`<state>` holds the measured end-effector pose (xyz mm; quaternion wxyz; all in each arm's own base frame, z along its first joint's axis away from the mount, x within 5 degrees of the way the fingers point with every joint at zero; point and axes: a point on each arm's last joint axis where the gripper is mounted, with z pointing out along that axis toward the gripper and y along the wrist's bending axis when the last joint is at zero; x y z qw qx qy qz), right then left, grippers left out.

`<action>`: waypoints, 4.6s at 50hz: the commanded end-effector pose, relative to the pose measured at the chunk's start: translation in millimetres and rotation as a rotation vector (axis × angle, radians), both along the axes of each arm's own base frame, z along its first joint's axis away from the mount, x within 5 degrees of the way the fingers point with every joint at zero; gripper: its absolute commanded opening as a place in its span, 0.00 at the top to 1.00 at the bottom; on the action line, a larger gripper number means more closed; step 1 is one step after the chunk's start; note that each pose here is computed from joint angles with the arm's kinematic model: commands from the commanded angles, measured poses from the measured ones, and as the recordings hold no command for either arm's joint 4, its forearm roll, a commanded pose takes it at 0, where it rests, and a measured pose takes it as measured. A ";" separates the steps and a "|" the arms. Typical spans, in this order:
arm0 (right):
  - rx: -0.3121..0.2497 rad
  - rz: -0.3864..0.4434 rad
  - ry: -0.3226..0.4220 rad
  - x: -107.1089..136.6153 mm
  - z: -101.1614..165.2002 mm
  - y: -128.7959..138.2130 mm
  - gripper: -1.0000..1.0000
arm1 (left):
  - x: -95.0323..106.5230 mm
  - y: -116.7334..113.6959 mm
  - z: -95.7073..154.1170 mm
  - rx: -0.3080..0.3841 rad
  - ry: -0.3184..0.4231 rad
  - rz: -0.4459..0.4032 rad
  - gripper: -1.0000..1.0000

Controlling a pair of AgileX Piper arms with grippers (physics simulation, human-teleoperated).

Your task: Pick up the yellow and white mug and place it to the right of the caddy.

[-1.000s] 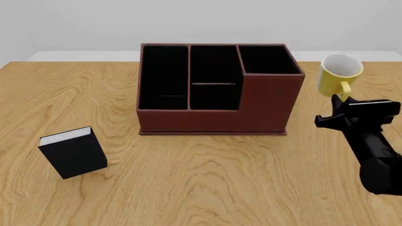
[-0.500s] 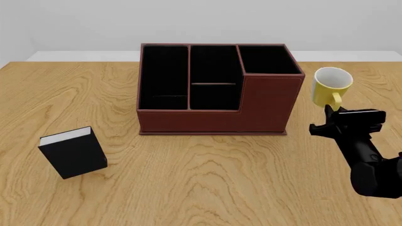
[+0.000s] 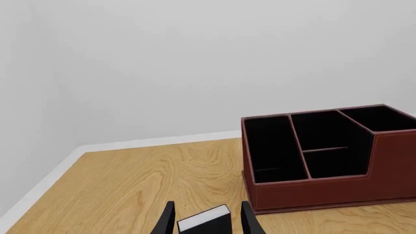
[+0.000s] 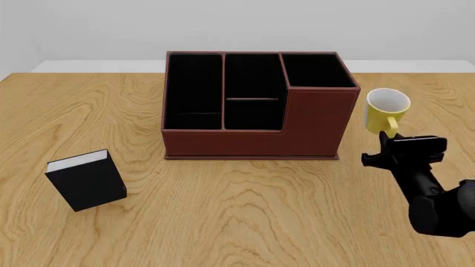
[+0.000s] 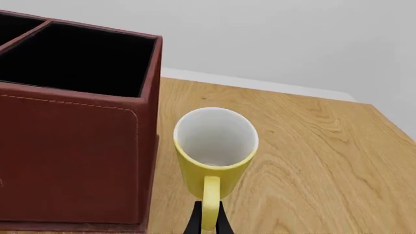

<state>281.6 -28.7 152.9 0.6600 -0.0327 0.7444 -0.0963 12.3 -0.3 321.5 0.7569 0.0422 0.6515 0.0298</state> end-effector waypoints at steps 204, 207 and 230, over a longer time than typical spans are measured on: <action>0.024 -0.069 0.154 1.8 -63.7 -19.8 0.00 | 5.4 -0.9 -10.2 0.019 0.032 -0.043 0.00; 0.021 -0.067 0.145 -3.1 -57.9 -18.5 0.00 | 5.3 -0.9 -10.0 0.018 0.031 -0.043 0.00; -0.019 -0.035 0.053 -58.4 -9.6 -2.6 0.00 | 5.5 -1.3 -9.7 0.010 0.022 -0.064 0.00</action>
